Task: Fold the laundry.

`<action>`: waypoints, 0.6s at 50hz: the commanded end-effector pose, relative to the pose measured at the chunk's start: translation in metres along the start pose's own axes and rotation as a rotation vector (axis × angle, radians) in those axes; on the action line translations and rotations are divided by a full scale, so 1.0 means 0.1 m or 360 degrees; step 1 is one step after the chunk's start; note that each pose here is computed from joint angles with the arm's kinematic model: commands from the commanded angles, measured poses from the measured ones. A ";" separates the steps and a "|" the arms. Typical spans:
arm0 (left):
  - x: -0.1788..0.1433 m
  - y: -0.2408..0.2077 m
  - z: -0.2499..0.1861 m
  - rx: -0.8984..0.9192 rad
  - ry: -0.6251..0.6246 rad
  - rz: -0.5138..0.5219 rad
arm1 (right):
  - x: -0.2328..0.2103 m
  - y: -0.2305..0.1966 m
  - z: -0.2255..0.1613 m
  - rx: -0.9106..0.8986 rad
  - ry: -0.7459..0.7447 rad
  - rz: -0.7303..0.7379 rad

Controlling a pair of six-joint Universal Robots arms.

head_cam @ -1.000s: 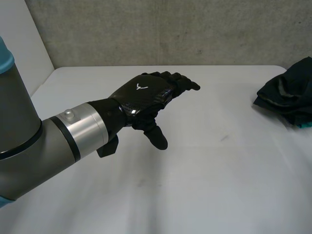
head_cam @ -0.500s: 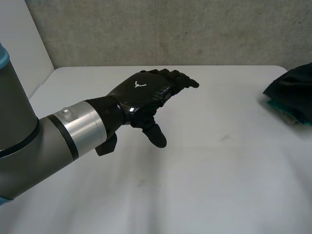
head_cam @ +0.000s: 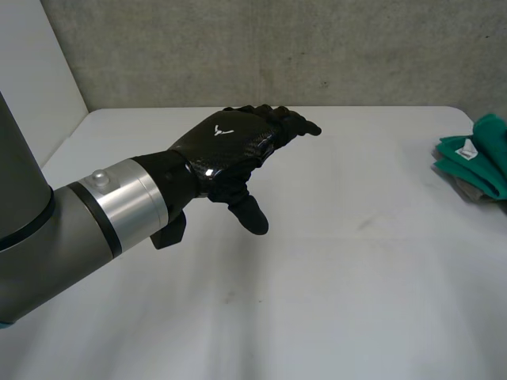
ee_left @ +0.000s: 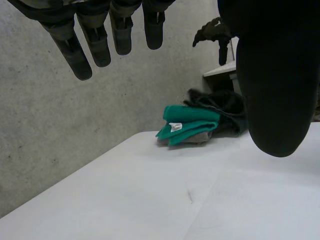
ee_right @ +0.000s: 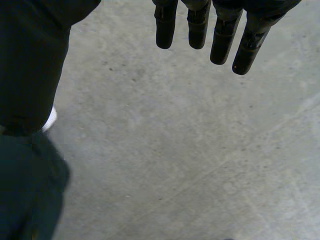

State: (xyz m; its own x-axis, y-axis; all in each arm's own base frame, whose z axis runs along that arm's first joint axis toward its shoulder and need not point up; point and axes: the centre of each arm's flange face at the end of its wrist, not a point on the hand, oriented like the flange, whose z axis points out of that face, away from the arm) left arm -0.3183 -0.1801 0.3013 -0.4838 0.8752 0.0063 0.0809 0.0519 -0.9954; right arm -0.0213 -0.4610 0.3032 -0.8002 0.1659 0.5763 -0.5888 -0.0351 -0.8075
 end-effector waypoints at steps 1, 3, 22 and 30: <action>0.00 0.01 0.00 -0.0003 -0.0001 -0.0001 | -0.16 0.03 -0.05 -0.0034 -0.0055 0.0021; 0.00 0.01 0.00 -0.0003 0.0001 -0.0001 | -0.21 0.02 -0.06 -0.0033 -0.0072 0.0027; 0.00 0.01 0.00 -0.0003 0.0001 -0.0001 | -0.35 -0.02 -0.13 -0.0043 -0.0128 0.0046; 0.00 0.01 0.00 -0.0003 0.0001 -0.0001 | -0.37 0.00 -0.15 -0.0058 -0.0135 0.0050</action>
State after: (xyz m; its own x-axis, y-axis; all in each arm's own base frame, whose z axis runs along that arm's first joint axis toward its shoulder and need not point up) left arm -0.3182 -0.1799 0.3007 -0.4832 0.8755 0.0074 0.0819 0.0536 -0.9952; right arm 0.0095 -0.4534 0.2817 -0.8246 0.0830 0.5596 -0.5620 -0.0077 -0.8271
